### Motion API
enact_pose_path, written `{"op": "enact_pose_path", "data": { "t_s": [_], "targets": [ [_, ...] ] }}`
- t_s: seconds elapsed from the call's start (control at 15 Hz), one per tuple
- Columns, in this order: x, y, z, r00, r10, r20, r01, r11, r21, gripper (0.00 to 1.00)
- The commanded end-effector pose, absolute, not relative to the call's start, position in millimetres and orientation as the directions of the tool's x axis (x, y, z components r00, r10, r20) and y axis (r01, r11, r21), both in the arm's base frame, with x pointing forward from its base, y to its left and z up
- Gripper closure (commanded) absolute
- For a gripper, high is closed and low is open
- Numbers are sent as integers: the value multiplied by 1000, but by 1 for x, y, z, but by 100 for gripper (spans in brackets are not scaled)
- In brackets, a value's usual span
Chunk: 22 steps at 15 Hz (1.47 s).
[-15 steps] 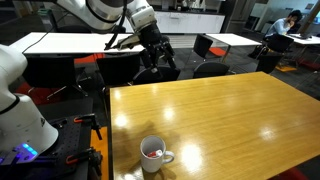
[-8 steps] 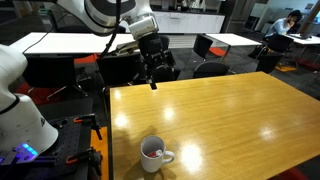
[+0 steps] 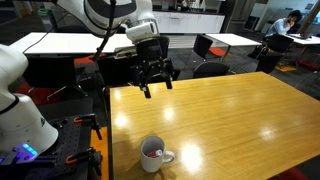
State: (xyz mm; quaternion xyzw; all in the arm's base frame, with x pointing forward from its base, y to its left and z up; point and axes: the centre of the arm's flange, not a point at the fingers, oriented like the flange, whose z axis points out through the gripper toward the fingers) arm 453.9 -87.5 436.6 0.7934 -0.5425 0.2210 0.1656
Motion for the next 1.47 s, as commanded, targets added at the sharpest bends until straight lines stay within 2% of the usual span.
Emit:
{"op": "enact_pose_path", "data": {
  "t_s": [0.0,0.2,0.4,0.6,1.4],
  "targets": [
    [454,-89,436,312,-790,528,-935,-354,24,0],
    [454,-89,434,312,-792,525,-936,-352,25,0],
    [461,-84,433,232,-804,547,-961,-276,2,0],
    [463,-87,429,216,-812,542,-968,-252,8,0],
    [459,-127,394,246,-864,440,-969,-216,118,0]
  ]
}}
